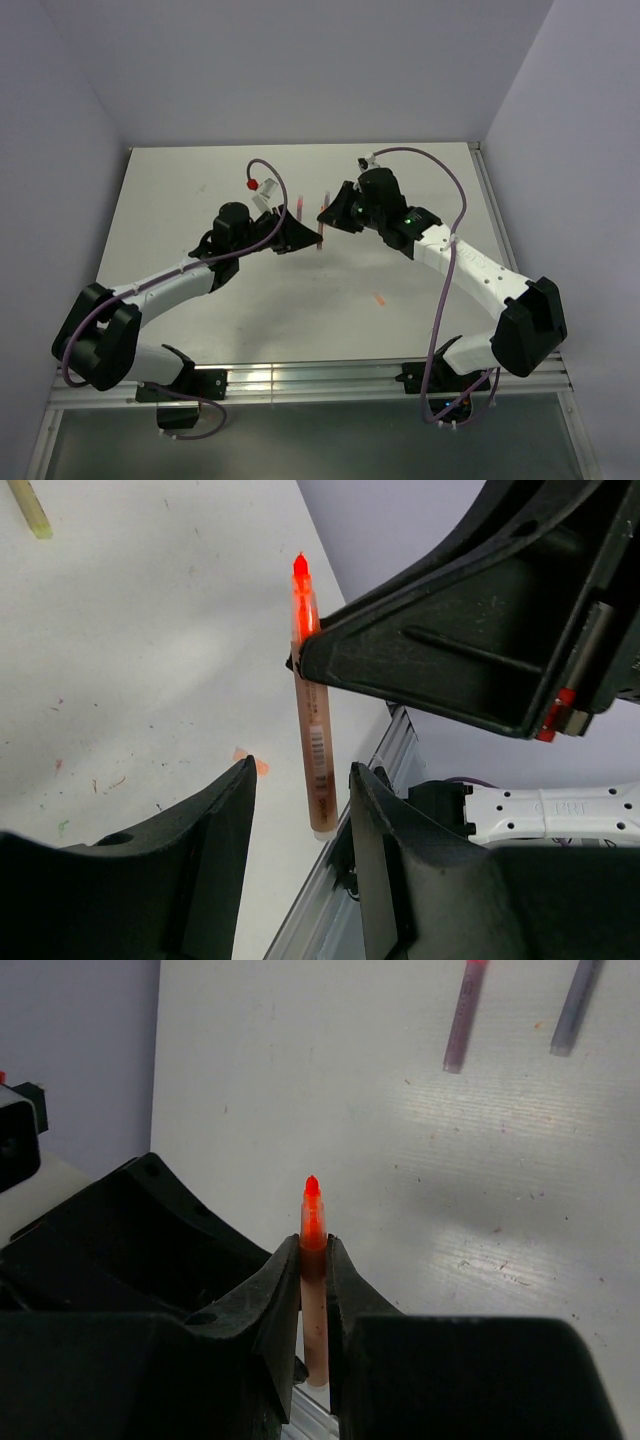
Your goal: Insert the pens into the pen caps
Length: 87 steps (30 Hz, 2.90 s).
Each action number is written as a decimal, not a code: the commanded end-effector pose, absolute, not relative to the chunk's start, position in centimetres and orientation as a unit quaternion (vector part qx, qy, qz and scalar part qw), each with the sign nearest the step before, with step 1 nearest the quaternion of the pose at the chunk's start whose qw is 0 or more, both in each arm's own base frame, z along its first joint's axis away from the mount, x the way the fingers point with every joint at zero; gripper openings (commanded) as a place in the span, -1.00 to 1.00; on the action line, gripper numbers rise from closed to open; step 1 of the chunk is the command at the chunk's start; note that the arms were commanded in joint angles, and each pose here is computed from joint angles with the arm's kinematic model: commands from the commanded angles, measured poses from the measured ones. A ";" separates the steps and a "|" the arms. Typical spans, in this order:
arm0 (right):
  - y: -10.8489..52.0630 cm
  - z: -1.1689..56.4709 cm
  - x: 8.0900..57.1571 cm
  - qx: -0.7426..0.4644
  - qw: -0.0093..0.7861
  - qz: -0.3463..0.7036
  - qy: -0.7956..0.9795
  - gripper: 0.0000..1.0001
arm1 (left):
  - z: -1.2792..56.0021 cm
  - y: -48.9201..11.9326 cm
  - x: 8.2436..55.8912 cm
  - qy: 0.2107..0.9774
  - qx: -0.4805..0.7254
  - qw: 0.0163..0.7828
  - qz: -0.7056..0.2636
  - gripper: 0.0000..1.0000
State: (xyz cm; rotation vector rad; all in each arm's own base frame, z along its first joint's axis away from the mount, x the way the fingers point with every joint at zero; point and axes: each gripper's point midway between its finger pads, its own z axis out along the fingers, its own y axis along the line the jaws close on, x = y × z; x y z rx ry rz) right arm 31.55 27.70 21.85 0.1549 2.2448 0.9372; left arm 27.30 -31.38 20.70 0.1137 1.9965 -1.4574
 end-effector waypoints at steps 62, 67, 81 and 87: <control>13.3 9.2 21.4 0.119 0.333 0.092 0.931 -0.04 | 30.8 -26.5 17.7 0.738 0.231 0.381 -0.507 -0.99; 13.8 6.3 21.6 0.119 0.308 0.078 0.941 -0.07 | 30.4 -26.3 17.2 0.735 0.239 0.382 -0.507 -0.99; 13.8 3.3 21.6 0.076 0.272 0.036 0.959 -0.07 | 29.6 -25.9 17.0 0.740 0.240 0.381 -0.500 -0.99; 13.8 2.7 21.6 0.069 0.259 0.023 0.963 -0.09 | 29.4 -26.0 17.2 0.743 0.236 0.378 -0.499 -0.99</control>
